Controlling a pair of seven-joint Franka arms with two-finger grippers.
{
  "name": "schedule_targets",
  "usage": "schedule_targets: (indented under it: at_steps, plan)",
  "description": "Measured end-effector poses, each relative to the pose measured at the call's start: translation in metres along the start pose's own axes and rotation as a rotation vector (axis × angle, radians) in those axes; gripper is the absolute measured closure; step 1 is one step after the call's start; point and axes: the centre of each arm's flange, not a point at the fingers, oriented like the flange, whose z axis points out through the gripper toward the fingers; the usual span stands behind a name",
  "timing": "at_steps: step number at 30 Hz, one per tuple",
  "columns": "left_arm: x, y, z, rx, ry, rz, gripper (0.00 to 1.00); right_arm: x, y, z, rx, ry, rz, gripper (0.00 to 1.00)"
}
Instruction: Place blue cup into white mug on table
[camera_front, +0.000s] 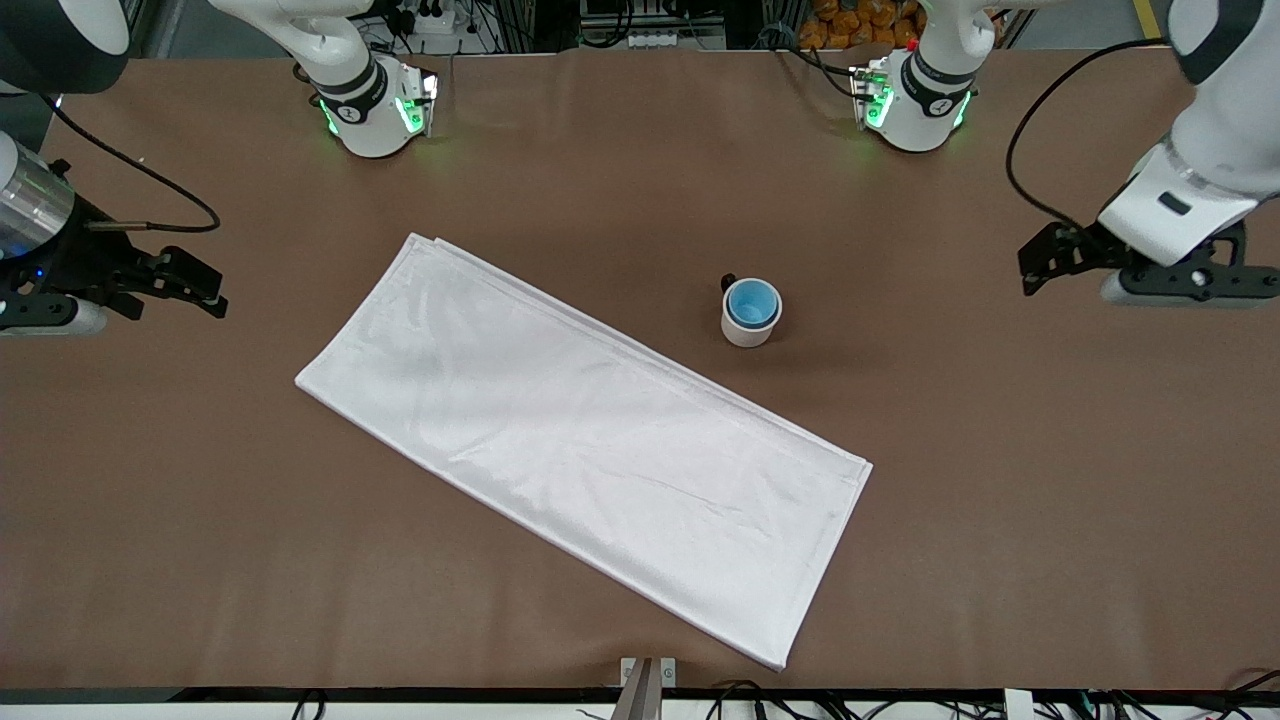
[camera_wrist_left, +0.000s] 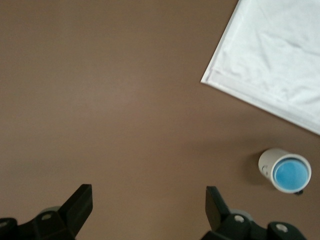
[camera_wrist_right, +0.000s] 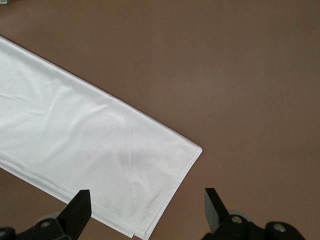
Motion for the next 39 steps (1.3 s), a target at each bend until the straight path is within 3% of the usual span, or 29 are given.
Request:
schedule_targets:
  at_steps: [5,15,25,39]
  plan:
    - [-0.012,-0.007,-0.02,-0.002,-0.026,0.03,0.0,-0.001,-0.003,-0.002,0.0,0.005,-0.005,0.0]
    - [-0.012,-0.009,-0.039,-0.051,0.004,0.018,0.0,-0.003,-0.014,-0.007,0.002,0.017,-0.024,0.0]
    - [-0.012,-0.009,-0.045,-0.054,0.015,0.017,0.0,-0.003,-0.013,-0.008,0.001,0.018,-0.025,0.0]
    - [-0.012,-0.009,-0.044,-0.054,0.014,0.017,0.0,-0.006,-0.008,-0.006,-0.006,-0.012,-0.039,0.0]
